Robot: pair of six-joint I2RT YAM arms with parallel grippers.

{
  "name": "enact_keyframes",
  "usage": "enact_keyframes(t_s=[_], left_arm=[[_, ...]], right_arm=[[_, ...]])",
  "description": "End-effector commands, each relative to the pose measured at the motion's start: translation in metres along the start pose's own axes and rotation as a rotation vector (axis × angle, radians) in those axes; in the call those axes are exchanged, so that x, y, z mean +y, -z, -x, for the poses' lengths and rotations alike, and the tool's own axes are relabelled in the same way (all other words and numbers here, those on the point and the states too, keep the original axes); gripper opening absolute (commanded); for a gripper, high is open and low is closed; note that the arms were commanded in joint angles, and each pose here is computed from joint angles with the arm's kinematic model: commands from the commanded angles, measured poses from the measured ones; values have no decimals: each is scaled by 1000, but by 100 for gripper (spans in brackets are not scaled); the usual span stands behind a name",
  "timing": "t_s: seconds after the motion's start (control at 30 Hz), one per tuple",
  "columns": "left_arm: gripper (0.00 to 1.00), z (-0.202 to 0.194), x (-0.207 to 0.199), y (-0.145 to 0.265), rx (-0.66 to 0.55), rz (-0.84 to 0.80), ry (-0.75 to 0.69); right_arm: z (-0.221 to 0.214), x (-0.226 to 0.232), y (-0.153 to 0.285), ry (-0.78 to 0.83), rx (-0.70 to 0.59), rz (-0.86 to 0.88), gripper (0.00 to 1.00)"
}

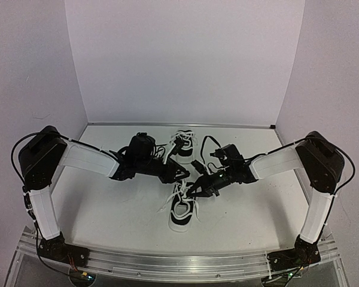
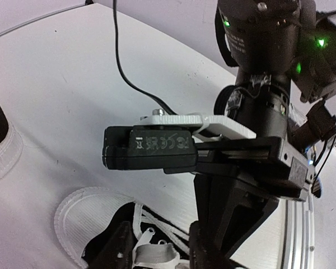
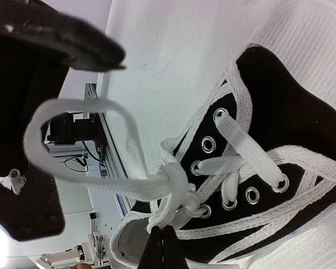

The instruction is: Tie the shoes

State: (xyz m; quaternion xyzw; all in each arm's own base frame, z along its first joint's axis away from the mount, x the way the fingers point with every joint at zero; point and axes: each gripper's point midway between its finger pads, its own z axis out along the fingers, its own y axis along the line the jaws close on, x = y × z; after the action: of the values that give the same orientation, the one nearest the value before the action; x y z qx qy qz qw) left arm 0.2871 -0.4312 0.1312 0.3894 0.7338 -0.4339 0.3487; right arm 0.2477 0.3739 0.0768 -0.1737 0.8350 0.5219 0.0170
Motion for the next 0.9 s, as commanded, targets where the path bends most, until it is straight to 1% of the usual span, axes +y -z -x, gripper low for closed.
enact_keyframes(t_s=[0.0, 0.07, 0.1, 0.27, 0.43, 0.7, 0.87], left_arm=[[15, 28, -8, 7, -78, -26, -30], [2, 27, -7, 13, -87, -4, -29], [0, 25, -5, 16, -87, 8, -24], [0, 20, -1, 29, -99, 57, -17], [0, 17, 7, 37, -116, 116, -7], [0, 3, 18, 45, -98, 172, 10], [0, -5, 26, 52, -94, 207, 26]], right_arm=[[16, 23, 12, 70, -57, 3, 0], [17, 21, 17, 67, -72, -11, 0], [18, 21, 20, 66, -83, -17, 0], [17, 14, 33, 51, -113, -67, 0], [10, 2, 39, 24, -112, -115, 0], [-6, -20, 51, -16, -109, -200, 0], [-12, -27, 58, -35, -114, -223, 0]])
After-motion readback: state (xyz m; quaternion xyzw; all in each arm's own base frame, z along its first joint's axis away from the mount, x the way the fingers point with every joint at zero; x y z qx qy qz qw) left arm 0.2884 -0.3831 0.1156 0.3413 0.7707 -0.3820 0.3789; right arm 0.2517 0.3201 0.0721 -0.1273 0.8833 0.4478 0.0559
